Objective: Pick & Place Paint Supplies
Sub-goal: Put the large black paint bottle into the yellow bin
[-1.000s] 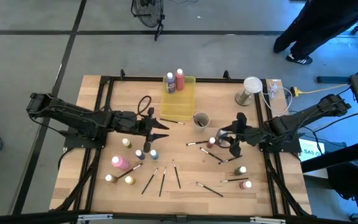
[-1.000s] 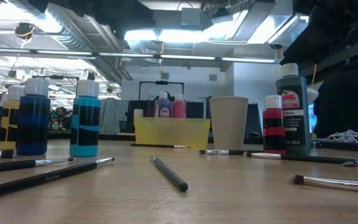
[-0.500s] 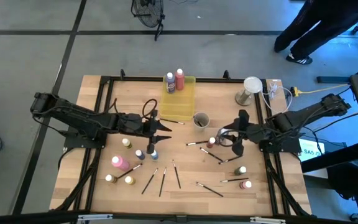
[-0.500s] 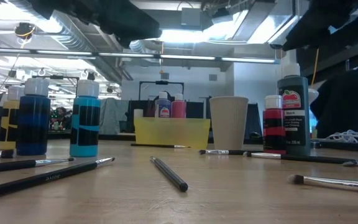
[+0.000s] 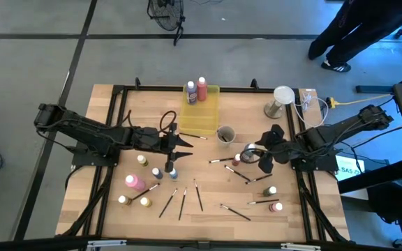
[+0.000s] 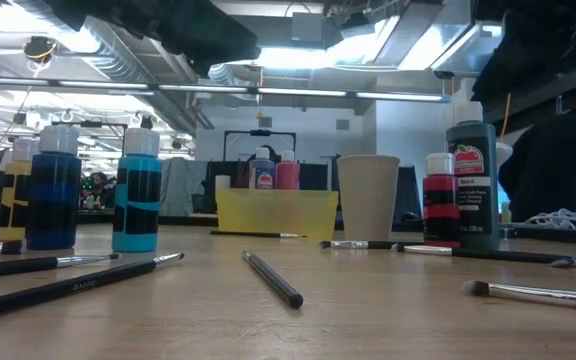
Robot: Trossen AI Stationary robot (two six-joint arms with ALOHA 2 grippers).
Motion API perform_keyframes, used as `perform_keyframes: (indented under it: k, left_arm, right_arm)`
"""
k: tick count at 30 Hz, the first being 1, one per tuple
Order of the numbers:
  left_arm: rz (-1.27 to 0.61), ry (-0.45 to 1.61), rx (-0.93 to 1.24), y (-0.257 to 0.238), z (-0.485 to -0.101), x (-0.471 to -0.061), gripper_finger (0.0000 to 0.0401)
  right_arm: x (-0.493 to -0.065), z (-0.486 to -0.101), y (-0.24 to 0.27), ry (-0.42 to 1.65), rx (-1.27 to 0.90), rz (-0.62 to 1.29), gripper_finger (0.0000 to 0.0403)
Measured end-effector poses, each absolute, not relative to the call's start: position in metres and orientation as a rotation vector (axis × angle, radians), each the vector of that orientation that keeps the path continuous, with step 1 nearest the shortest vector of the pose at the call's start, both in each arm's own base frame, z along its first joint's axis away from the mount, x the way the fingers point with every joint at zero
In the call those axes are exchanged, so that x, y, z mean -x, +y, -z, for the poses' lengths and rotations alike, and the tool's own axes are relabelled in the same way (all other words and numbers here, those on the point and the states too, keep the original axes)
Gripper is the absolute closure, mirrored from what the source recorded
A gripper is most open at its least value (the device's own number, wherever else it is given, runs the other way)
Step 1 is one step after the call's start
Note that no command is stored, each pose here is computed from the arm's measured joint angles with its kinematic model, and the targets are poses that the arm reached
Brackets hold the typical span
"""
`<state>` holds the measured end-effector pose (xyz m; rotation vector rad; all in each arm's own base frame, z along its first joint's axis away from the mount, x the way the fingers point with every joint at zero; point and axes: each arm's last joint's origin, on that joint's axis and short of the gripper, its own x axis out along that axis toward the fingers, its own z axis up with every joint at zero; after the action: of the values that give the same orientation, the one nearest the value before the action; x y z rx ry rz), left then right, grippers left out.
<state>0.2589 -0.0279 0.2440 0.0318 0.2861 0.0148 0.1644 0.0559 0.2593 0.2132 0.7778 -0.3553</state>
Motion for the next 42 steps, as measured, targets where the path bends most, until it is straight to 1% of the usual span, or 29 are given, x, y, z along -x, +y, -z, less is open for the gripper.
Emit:
perform_keyframes:
  k: [4,9,12,16,29,37,42]
  left_arm:
    - [-0.015,0.286,-0.032,-0.028,-0.244,-0.259,0.0276]
    - [-0.015,0.285,-0.032,-0.028,-0.244,-0.259,0.0276]
    - [-0.015,0.285,-0.032,-0.028,-0.244,-0.259,0.0276]
    - [-0.015,0.285,-0.032,-0.028,-0.244,-0.259,0.0276]
    - [-0.014,0.285,-0.039,-0.028,-0.244,-0.259,0.0276]
    - [-0.014,0.284,-0.040,-0.028,-0.244,-0.259,0.0276]
    - [-0.014,0.277,-0.042,-0.028,-0.245,-0.259,0.0276]
  right_arm:
    - [-0.165,-0.259,0.056,0.778,-0.213,0.355,0.0187]
    - [-0.165,-0.259,0.056,0.778,-0.214,0.357,0.0145]
    - [-0.165,-0.259,0.056,0.777,-0.215,0.357,0.0132]
    - [-0.164,-0.259,0.055,0.778,-0.209,0.366,0.0132]
    - [-0.164,-0.259,0.054,0.774,-0.197,0.388,0.0159]
    - [-0.172,-0.251,0.057,0.803,-0.162,0.415,0.0160]
    - [-0.177,-0.246,0.058,0.799,-0.117,0.468,0.0160]
